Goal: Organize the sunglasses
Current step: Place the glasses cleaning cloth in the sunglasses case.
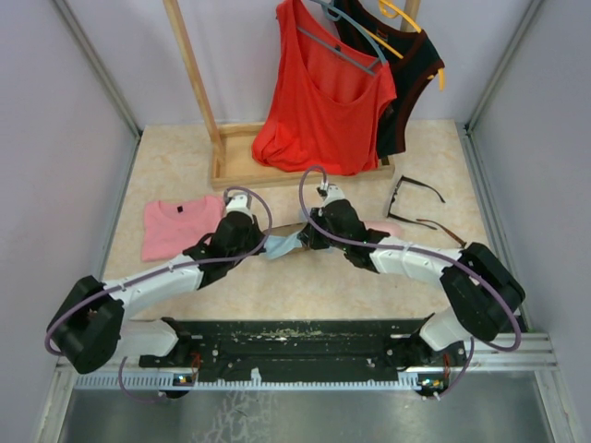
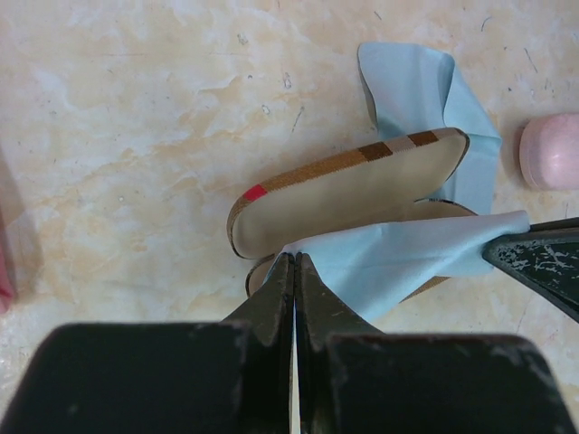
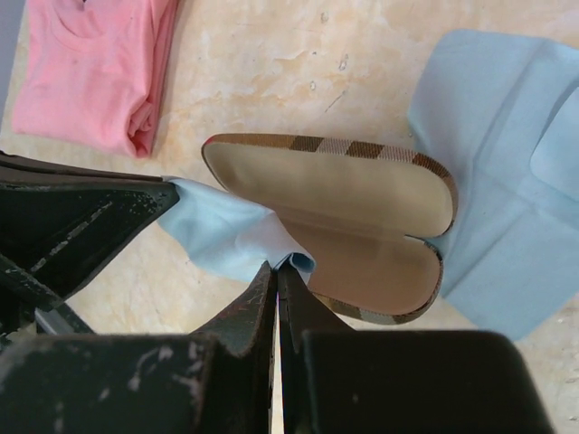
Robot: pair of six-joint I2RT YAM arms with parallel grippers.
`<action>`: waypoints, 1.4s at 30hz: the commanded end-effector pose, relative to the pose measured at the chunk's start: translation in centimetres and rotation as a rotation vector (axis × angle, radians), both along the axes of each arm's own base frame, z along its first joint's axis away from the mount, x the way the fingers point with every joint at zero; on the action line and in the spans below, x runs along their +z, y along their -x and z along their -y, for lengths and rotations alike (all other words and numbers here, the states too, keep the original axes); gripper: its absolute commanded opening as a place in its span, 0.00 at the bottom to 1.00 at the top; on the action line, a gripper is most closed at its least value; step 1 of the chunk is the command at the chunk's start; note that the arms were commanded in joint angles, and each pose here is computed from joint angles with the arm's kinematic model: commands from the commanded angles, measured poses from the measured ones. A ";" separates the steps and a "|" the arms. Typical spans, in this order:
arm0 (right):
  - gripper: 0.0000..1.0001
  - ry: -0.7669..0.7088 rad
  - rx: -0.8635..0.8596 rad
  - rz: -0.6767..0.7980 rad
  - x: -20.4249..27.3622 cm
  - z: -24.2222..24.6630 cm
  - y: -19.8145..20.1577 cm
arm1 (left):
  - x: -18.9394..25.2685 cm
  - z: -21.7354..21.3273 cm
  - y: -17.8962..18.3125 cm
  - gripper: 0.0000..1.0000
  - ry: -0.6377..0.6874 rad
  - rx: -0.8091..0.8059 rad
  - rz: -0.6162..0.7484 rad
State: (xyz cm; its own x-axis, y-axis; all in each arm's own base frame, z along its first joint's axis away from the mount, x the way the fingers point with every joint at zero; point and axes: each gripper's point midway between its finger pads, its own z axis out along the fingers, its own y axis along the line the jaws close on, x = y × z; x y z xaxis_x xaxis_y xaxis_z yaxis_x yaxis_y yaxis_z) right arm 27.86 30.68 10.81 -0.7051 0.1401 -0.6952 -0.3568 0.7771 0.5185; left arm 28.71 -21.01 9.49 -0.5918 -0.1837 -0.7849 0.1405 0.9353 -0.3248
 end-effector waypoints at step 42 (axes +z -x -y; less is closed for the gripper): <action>0.00 0.164 -0.010 0.086 -1.0 1.9 -4.9 | 0.1 1.4 -2.9 0.00 0.051 -0.017 0.052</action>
